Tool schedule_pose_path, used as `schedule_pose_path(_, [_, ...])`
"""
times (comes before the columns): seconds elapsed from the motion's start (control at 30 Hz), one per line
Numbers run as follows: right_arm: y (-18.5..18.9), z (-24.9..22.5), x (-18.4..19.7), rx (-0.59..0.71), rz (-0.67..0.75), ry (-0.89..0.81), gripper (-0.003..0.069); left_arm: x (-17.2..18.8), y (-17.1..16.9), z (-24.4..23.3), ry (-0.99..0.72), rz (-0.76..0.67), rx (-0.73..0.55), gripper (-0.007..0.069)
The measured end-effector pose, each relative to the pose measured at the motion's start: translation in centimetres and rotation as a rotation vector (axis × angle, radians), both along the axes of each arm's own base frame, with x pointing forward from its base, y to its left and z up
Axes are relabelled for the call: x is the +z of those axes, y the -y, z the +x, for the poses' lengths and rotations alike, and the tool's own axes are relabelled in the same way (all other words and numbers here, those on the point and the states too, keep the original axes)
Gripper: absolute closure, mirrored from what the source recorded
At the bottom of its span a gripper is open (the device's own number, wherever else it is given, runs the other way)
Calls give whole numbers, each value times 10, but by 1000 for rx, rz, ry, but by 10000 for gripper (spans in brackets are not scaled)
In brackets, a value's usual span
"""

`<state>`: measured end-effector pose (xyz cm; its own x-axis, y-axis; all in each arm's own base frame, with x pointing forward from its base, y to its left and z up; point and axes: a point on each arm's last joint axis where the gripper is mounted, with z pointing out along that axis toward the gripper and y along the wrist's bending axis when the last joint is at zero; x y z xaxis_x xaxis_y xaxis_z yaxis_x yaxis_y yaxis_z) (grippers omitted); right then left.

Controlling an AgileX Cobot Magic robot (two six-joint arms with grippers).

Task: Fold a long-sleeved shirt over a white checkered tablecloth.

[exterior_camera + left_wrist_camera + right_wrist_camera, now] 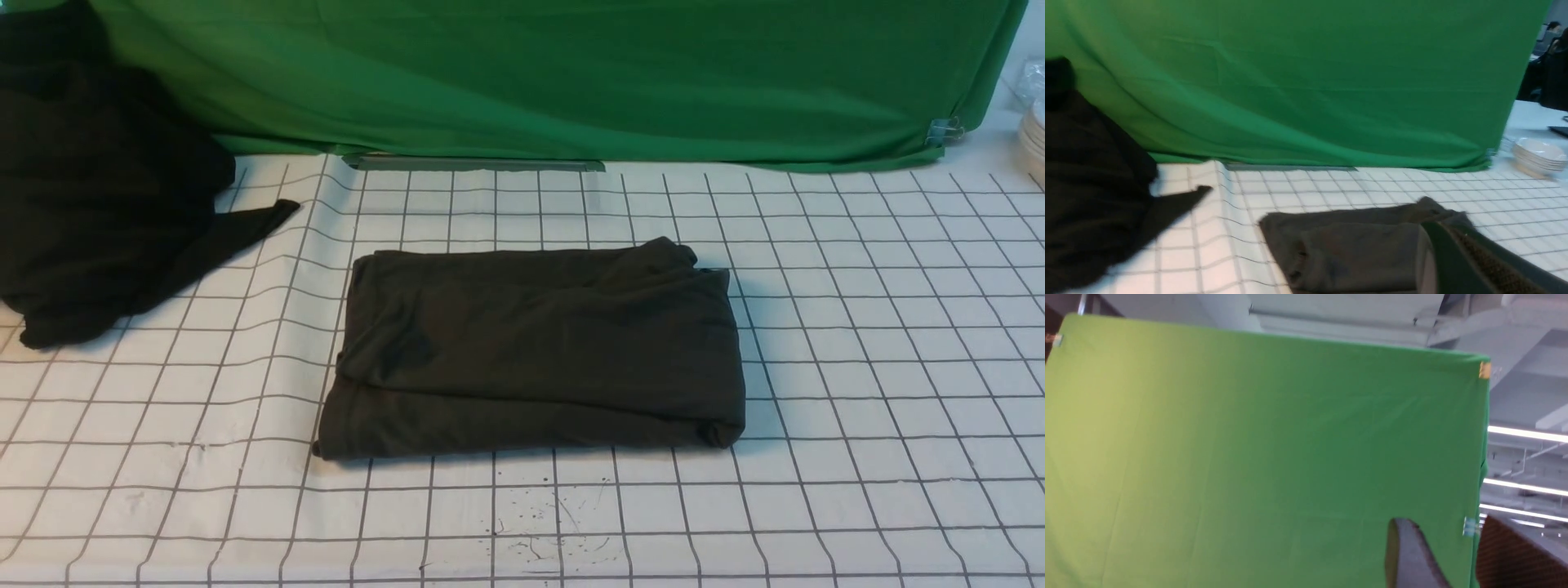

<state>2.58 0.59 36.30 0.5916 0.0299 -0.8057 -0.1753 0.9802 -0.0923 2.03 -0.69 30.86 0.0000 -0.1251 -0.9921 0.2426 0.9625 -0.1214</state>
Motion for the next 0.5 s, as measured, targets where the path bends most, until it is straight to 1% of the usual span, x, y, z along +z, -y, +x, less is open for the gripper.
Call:
schedule_pose_path(0.07, [0, 1, -2, 1, -6, -22, 412, -21, 0, 12, 7, 88, 85, 627])
schedule_pose_path(0.13, [-1, 2, -3, 1, -9, -34, 412, -37, -2, 19, 13, 117, 147, 625])
schedule_pose_path(0.23, [-1, 2, -3, 2, -11, -43, 412, -72, -6, 30, 0, 139, 240, 625])
schedule_pose_path(0.33, [-1, 2, -3, 2, -12, -45, 412, -103, -8, 36, -56, 150, 265, 625])
schedule_pose_path(0.5, [-1, 2, -4, 3, -10, -46, 412, -117, -8, 36, -154, 161, 254, 625])
